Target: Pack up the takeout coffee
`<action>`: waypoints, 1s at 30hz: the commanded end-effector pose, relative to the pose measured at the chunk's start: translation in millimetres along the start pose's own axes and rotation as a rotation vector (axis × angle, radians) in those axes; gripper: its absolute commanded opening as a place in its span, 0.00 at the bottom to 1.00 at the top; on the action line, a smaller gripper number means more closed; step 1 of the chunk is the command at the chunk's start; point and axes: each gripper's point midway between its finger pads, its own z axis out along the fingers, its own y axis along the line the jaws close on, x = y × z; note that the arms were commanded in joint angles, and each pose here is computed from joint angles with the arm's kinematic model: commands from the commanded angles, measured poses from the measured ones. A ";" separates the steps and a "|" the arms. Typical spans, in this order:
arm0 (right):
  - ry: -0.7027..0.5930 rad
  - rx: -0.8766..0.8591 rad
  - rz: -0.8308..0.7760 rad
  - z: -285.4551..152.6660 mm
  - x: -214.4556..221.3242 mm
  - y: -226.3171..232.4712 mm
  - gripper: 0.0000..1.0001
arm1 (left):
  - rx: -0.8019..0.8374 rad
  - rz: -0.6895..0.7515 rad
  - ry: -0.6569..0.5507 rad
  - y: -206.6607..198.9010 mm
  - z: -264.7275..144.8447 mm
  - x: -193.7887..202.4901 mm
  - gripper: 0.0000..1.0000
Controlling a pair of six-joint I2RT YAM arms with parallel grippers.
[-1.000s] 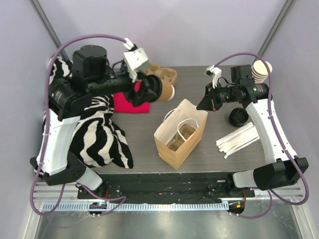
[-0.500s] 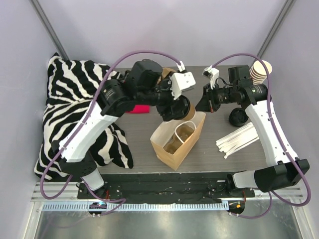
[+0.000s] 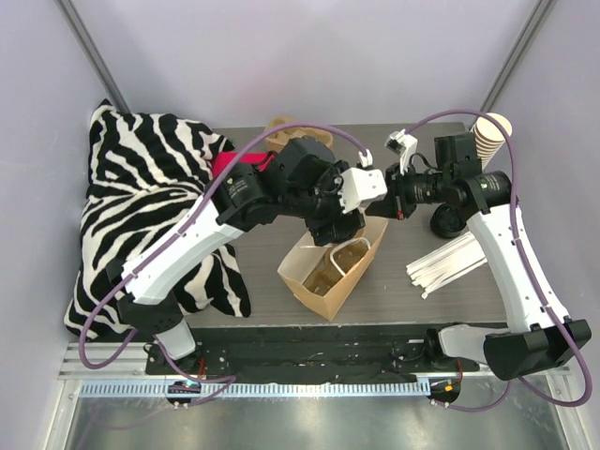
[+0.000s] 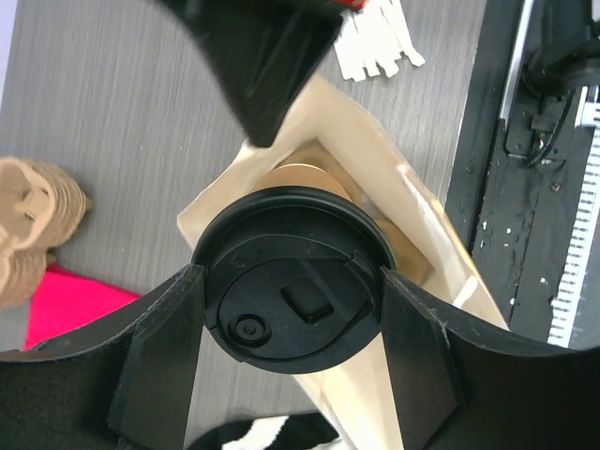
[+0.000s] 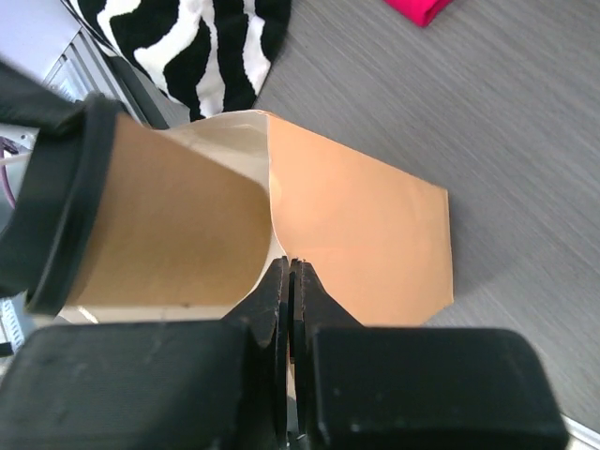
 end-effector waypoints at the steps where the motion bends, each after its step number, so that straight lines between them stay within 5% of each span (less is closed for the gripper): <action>1: -0.036 -0.015 -0.006 0.3 -4.8 7.2 0.01 | -0.044 0.086 -0.081 1.4 -13.8 -27.2 0.13; 18: -0.033 -0.001 0.019 4.9 -1.2 9.0 0.01 | -0.021 0.235 -0.041 -12.6 11.4 -38.3 0.13; 30: -0.030 0.016 0.023 0.2 8.0 11.6 0.01 | 0.037 0.269 0.143 -24.7 16.4 15.4 0.11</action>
